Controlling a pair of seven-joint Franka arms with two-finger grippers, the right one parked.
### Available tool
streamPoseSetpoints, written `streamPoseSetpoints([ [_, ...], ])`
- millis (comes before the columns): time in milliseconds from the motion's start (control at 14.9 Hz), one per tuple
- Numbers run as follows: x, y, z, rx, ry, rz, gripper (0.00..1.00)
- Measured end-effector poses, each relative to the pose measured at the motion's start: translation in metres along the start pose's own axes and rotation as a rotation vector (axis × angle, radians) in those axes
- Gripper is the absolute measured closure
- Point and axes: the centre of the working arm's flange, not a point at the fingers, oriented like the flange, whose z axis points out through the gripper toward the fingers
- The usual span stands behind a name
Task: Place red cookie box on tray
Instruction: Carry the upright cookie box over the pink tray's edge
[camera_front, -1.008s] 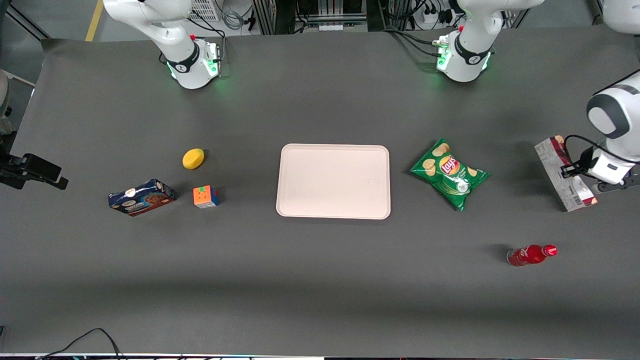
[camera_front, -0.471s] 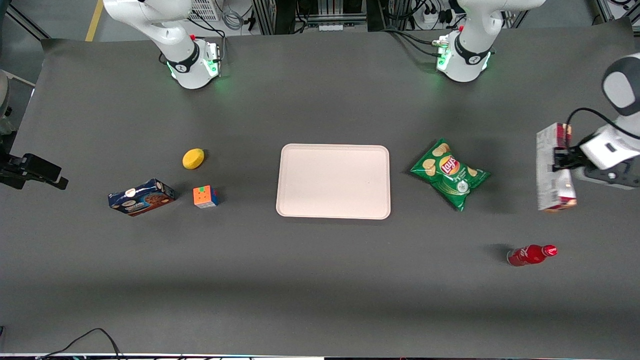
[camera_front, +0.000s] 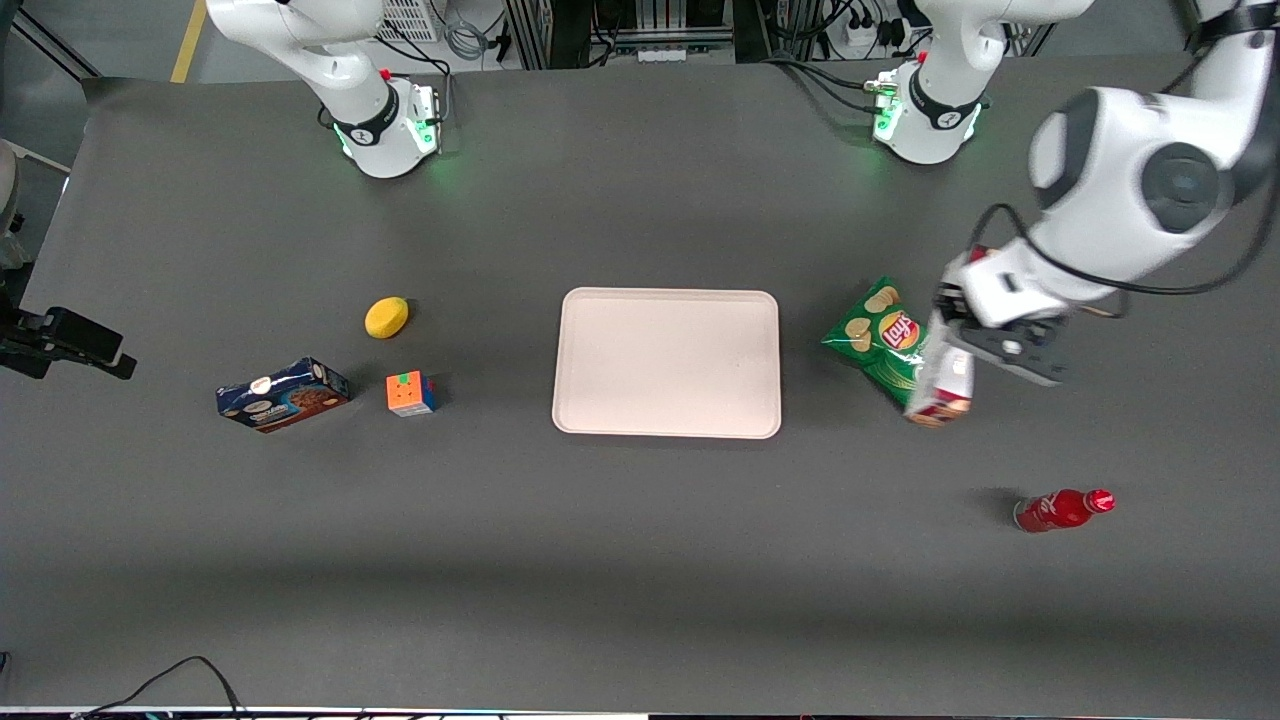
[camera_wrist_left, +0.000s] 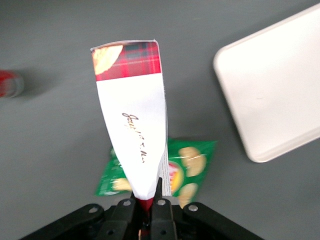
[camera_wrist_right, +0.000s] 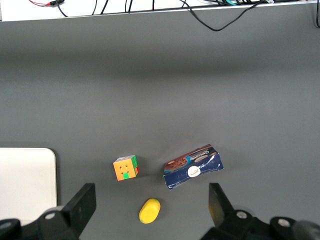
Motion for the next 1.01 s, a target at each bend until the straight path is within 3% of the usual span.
streamPoseSetpoints([
  [134, 0.011, 0.054, 0.013, -0.002, -0.013, -0.01, 0.92],
  [269, 0.019, 0.093, 0.04, -0.005, 0.012, -0.024, 0.92],
  [403, 0.019, 0.109, 0.077, -0.012, 0.034, -0.026, 0.92],
  [605, 0.016, 0.129, 0.113, -0.007, 0.026, 0.008, 0.92],
  [1008, 0.02, 0.174, 0.15, -0.021, 0.038, -0.147, 0.92],
])
